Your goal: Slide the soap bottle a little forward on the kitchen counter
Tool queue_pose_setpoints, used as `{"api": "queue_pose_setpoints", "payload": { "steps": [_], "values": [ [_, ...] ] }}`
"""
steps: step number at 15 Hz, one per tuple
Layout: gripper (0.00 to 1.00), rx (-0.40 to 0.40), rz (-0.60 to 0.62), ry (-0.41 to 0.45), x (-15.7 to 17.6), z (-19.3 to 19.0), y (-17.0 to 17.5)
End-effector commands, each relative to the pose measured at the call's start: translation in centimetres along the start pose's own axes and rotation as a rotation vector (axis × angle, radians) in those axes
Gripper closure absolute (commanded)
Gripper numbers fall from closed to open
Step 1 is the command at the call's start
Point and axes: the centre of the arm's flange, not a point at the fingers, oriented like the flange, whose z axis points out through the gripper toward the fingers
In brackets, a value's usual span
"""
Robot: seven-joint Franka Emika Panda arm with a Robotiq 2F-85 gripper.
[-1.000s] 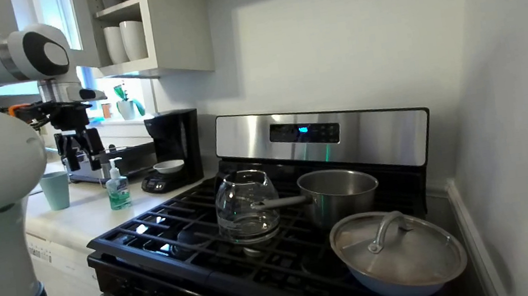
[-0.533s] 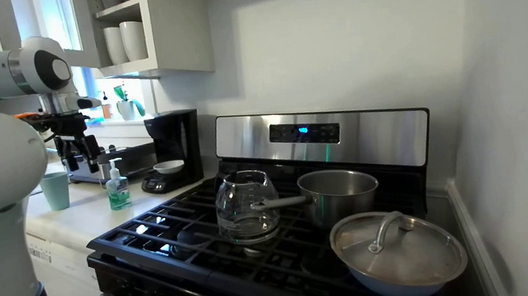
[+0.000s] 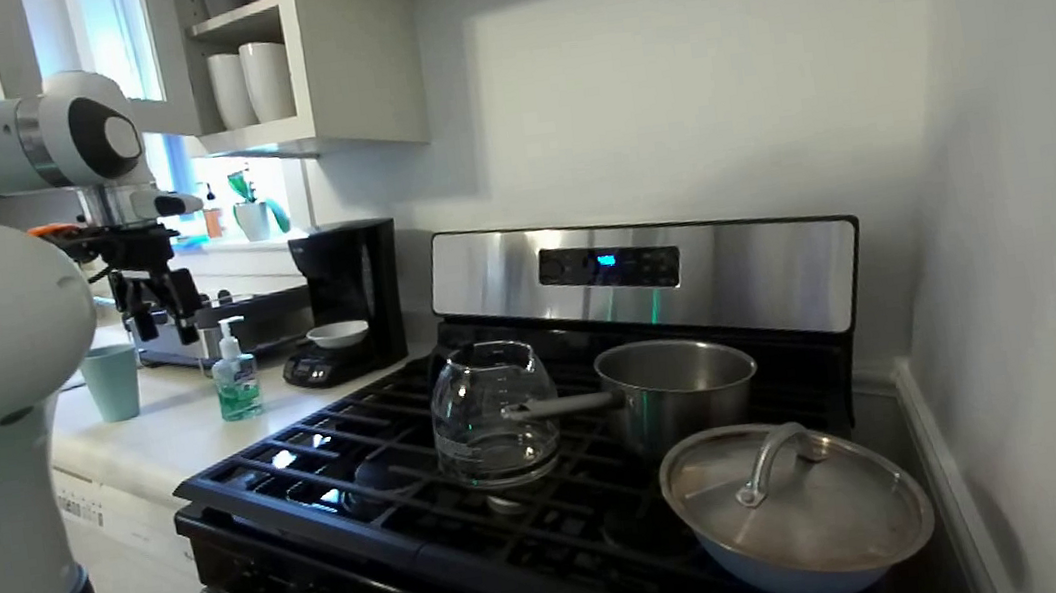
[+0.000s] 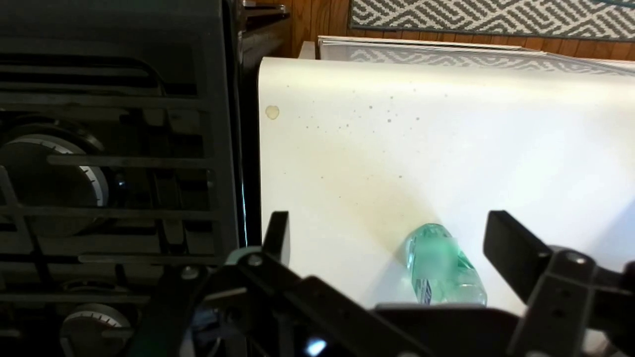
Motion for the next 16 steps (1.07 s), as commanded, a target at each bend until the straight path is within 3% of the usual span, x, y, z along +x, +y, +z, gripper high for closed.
{"api": "queue_pose_setpoints", "payload": {
  "steps": [1, 7, 11, 16],
  "values": [
    [0.00, -0.013, -0.007, -0.001, 1.0, 0.5, -1.1],
    [0.00, 0.003, -0.093, -0.067, 3.1, 3.5, -4.2],
    [0.00, 0.017, -0.102, -0.066, 3.9, 6.2, -6.2],
    [0.00, -0.052, -0.109, -0.001, 4.1, 9.4, -8.9]
  ]
}}
